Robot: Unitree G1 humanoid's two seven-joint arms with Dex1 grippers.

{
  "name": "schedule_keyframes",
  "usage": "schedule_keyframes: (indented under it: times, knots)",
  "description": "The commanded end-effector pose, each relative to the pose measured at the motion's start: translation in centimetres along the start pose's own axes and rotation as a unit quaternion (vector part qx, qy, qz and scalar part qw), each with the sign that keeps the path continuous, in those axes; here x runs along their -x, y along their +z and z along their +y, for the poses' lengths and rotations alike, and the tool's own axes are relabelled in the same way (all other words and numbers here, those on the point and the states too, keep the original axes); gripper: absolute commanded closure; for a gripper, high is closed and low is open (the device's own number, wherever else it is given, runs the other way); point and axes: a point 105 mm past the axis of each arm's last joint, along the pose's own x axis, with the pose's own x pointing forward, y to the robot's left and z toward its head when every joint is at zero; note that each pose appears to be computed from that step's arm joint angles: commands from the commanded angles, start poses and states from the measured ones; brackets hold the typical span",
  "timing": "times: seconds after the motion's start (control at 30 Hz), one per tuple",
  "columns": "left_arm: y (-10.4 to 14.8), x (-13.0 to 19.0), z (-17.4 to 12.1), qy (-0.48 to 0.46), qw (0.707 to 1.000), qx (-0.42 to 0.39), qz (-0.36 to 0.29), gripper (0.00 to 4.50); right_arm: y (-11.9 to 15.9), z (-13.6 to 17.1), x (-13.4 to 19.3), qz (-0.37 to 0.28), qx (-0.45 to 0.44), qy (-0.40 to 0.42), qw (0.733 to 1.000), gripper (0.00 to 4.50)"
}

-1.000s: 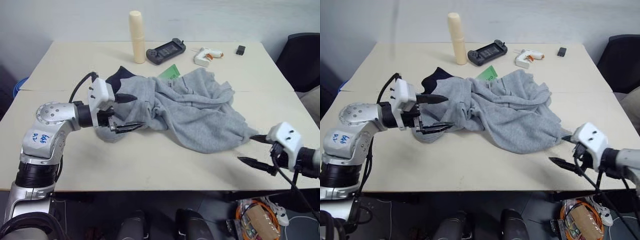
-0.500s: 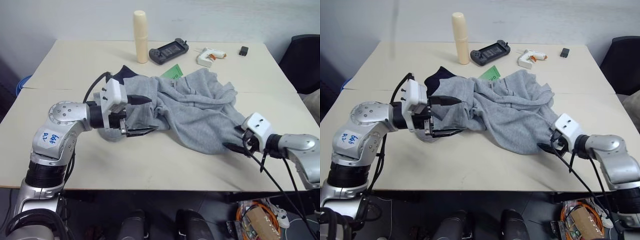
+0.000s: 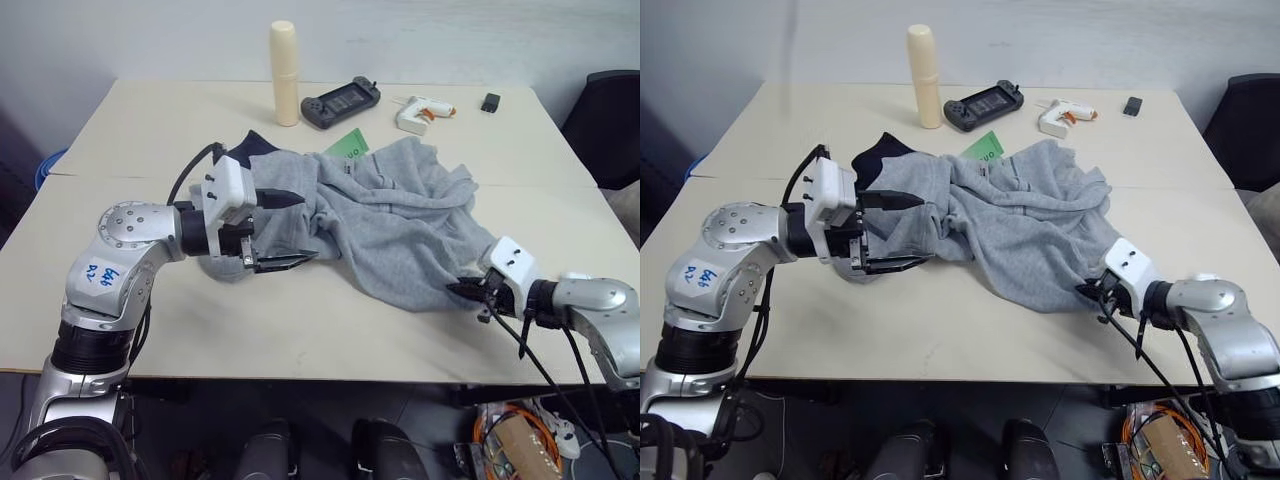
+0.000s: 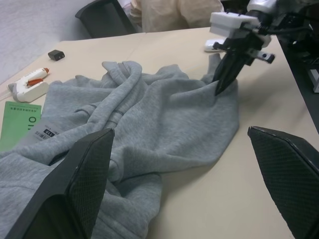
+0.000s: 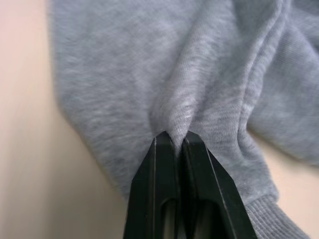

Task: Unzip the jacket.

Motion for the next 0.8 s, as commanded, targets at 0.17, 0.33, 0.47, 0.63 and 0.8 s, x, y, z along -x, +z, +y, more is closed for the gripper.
schedule_keyframes:
  times: [0.17,0.33,0.47,0.63,0.8]
  knots:
    - [0.8,0.2,-0.2,-0.004,1.000,-0.019,-0.010,0.00,0.3,8.0,4.0,0.014,-0.024,0.135,0.990,4.45]
    - [0.4,0.0,-0.2,-0.009,1.000,-0.020,-0.004,0.00,-1.9,9.2,3.2,0.047,-0.039,0.117,0.991,3.78]
    - [-0.2,0.3,0.3,-0.002,1.000,-0.019,0.007,0.00,-1.1,7.7,2.6,0.032,-0.018,0.078,0.996,2.34]
    - [-2.7,2.9,2.5,0.048,0.994,-0.055,0.078,0.00,1.1,5.3,4.1,0.022,0.039,0.053,0.998,0.66]
    - [-4.0,6.1,4.6,0.095,0.980,-0.104,0.142,0.00,3.2,0.7,5.3,0.040,0.152,-0.017,0.987,0.66]
